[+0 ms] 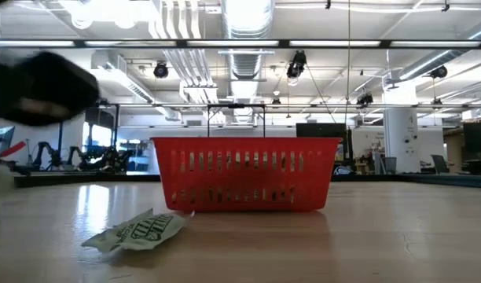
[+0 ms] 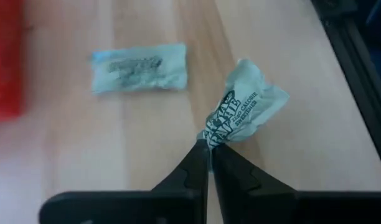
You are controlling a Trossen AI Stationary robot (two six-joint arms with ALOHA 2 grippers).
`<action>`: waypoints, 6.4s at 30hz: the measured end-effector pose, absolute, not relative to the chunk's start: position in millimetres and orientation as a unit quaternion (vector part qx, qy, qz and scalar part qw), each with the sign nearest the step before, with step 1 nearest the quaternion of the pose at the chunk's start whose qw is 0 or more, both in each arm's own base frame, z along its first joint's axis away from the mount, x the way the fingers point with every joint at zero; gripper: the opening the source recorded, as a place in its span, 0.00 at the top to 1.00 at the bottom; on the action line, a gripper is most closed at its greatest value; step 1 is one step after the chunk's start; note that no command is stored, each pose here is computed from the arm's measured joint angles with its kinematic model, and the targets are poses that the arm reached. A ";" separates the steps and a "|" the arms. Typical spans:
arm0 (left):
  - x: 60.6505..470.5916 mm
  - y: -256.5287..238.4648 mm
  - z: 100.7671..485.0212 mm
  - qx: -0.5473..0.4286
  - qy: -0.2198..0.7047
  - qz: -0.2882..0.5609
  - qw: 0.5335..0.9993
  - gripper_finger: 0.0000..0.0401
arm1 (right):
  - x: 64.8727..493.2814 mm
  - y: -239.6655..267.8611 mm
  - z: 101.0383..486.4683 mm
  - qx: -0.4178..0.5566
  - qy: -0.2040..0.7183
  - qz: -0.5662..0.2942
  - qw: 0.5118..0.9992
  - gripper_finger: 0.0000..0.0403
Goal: Pick and place Stevia / Truvia into bins
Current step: Put the white stevia packet into the red bin, then return to Home Position
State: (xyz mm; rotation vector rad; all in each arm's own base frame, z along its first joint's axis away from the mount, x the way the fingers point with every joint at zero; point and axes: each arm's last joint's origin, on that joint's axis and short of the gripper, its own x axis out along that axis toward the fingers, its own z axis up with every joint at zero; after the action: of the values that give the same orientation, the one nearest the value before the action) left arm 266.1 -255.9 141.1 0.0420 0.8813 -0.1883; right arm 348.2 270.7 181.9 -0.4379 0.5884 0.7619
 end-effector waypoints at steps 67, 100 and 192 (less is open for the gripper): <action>207.0 -155.6 287.1 0.067 0.244 0.017 0.967 0.57 | 396.7 237.6 136.7 -0.230 0.327 0.231 0.887 0.78; 160.7 -197.2 282.0 0.092 0.134 0.032 0.986 0.57 | 415.1 232.9 117.4 -0.195 0.409 0.175 0.874 0.65; 161.4 -199.0 283.0 0.082 0.125 0.022 0.989 0.57 | 349.1 216.9 194.3 -0.282 0.417 -0.156 0.850 0.98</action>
State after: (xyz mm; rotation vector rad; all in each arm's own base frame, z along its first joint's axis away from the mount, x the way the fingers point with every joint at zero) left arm 161.4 -199.0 283.0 0.1641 0.2513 0.0442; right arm 349.1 216.9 194.3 -0.5936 0.8773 -0.3281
